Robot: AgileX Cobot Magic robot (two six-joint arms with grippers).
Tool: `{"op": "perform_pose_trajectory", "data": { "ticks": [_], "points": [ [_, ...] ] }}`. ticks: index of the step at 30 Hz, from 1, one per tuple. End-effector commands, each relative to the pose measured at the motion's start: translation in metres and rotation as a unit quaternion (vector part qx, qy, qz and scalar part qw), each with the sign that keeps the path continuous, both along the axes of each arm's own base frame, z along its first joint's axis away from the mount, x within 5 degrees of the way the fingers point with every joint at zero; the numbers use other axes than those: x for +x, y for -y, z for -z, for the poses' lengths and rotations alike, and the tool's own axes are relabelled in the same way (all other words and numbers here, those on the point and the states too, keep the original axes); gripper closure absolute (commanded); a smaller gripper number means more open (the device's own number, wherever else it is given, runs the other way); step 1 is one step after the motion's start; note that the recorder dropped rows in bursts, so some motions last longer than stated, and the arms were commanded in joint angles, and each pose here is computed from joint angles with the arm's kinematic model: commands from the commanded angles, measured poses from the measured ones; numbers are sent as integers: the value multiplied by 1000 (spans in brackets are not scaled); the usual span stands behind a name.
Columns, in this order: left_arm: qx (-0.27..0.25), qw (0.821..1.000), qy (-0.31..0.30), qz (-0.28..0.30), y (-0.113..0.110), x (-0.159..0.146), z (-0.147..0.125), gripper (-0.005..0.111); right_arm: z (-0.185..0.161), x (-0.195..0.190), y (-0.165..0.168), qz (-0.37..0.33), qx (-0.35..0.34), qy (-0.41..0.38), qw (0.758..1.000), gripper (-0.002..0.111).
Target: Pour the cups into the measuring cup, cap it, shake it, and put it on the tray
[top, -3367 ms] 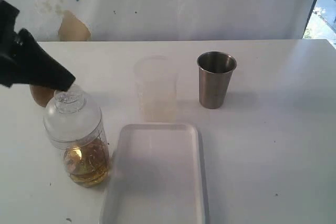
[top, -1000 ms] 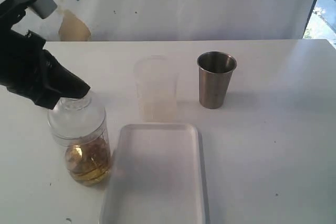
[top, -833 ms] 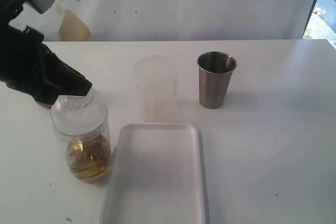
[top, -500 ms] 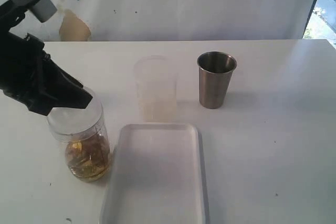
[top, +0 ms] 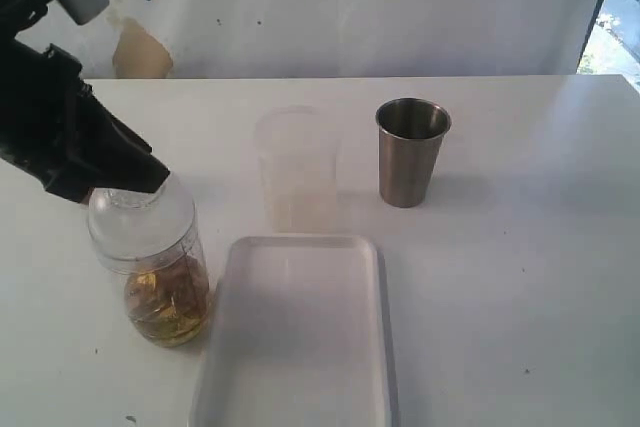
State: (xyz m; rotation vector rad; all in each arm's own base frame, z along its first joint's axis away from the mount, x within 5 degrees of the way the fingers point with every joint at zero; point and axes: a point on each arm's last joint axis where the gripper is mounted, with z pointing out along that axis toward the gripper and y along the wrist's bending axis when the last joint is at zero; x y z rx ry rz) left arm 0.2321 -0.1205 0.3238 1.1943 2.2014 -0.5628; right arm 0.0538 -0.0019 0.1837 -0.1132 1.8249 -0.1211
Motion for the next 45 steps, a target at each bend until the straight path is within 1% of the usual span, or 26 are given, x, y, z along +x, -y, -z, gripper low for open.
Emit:
{"op": "perform_pose_trajectory", "data": {
  "ticks": [1,3,5,9,12,16,18,19,21,24,27,29,32,40,45],
  "points": [
    [-1,1000,5,1,1,1,-6,56,1,0,0,3,1,1,1000,108],
    [1,1000,6,1,0,1,-6,49,1,0,0,3,1,1,1000,108],
    [1,1000,6,1,0,1,-6,46,1,0,0,3,1,1,1000,108],
    [0,1000,16,2,0,0,-8,46,1,0,0,3,1,1,1000,108],
    [-5,999,40,-4,-2,-2,-15,46,1,0,0,3,1,1,1000,108],
    [-5,997,77,7,-4,-9,-25,46,1,0,0,3,1,1,1000,108],
    [9,995,99,10,-7,-10,-28,46,1,0,0,3,1,1,1000,108],
    [24,993,114,10,-10,-9,-28,47,1,0,0,3,1,1,1000,108],
    [46,990,130,6,-13,-6,-27,51,1,0,0,3,1,1,1000,108],
    [52,990,132,4,-14,-6,-26,66,1,0,0,3,1,1,1000,108],
    [49,991,123,-1,-14,-6,-21,88,1,0,0,3,1,1,1000,108],
    [53,992,112,0,-14,-8,-16,106,1,0,0,3,1,1,1000,108],
    [54,993,102,1,-14,-9,-12,107,1,0,0,3,1,1,1000,108],
    [43,996,83,8,-12,-12,-12,107,1,0,0,3,1,1,1000,108],
    [43,996,80,8,-12,-12,-11,107,1,0,0,3,1,1,1000,108]
  ]
}}
